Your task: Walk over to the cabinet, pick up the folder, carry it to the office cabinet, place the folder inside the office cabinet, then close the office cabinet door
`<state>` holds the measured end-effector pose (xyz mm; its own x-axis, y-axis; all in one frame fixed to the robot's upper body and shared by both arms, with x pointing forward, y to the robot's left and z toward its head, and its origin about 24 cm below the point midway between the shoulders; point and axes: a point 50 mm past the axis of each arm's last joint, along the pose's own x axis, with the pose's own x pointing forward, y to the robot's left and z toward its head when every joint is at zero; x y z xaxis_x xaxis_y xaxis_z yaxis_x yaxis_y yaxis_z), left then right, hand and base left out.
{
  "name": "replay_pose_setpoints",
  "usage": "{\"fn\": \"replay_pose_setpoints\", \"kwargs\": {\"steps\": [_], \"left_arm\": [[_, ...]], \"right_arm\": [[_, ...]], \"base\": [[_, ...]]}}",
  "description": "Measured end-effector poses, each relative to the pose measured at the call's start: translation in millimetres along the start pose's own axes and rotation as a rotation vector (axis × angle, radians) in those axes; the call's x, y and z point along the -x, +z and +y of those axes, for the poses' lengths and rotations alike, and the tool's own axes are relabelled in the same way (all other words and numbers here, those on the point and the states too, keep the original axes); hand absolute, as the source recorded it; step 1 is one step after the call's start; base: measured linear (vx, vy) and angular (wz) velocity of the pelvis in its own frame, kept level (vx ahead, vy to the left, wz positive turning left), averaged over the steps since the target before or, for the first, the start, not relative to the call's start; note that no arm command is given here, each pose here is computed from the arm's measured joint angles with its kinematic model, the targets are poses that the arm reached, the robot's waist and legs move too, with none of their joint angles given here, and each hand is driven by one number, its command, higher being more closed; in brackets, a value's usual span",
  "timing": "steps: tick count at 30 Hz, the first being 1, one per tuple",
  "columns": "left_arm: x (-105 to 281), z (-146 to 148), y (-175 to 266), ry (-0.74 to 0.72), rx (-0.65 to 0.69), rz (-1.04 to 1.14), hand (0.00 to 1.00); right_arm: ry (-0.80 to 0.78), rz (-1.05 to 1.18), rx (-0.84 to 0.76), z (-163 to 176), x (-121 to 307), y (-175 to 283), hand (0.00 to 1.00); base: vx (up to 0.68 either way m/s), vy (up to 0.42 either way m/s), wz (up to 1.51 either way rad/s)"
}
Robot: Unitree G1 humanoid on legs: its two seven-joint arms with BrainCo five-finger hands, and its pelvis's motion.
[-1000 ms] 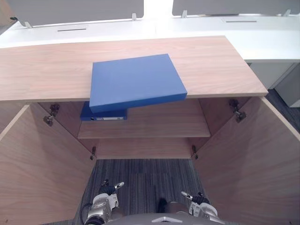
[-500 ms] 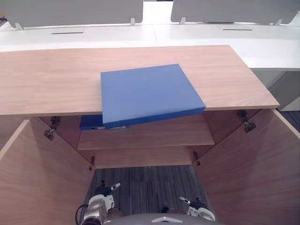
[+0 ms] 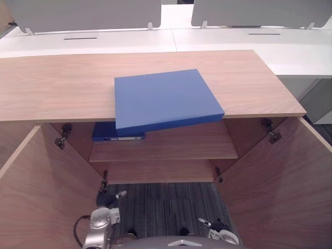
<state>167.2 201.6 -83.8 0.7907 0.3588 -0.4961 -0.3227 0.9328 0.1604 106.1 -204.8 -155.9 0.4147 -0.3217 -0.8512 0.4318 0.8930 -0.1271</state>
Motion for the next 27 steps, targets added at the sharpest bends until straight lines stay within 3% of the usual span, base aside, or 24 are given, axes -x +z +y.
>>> {"fn": "replay_pose_setpoints", "kwargs": {"steps": [6,14,27], "left_arm": [[17,3,44,0.019,0.035,-0.237,0.0],[46,-1,112,0.006,-0.027,-0.617,0.0],[75,3,160,0.026,-0.312,-0.974,0.0]], "right_arm": [[-0.005,-0.014,0.021,0,3,-2,0.0],[0.005,-0.016,0.029,0,5,-7,0.0],[0.016,-0.017,0.071,2,3,-6,0.0]], "base": [[-0.05,0.011,0.1],[0.02,0.002,0.04],[-0.03,-0.005,0.04]]}}
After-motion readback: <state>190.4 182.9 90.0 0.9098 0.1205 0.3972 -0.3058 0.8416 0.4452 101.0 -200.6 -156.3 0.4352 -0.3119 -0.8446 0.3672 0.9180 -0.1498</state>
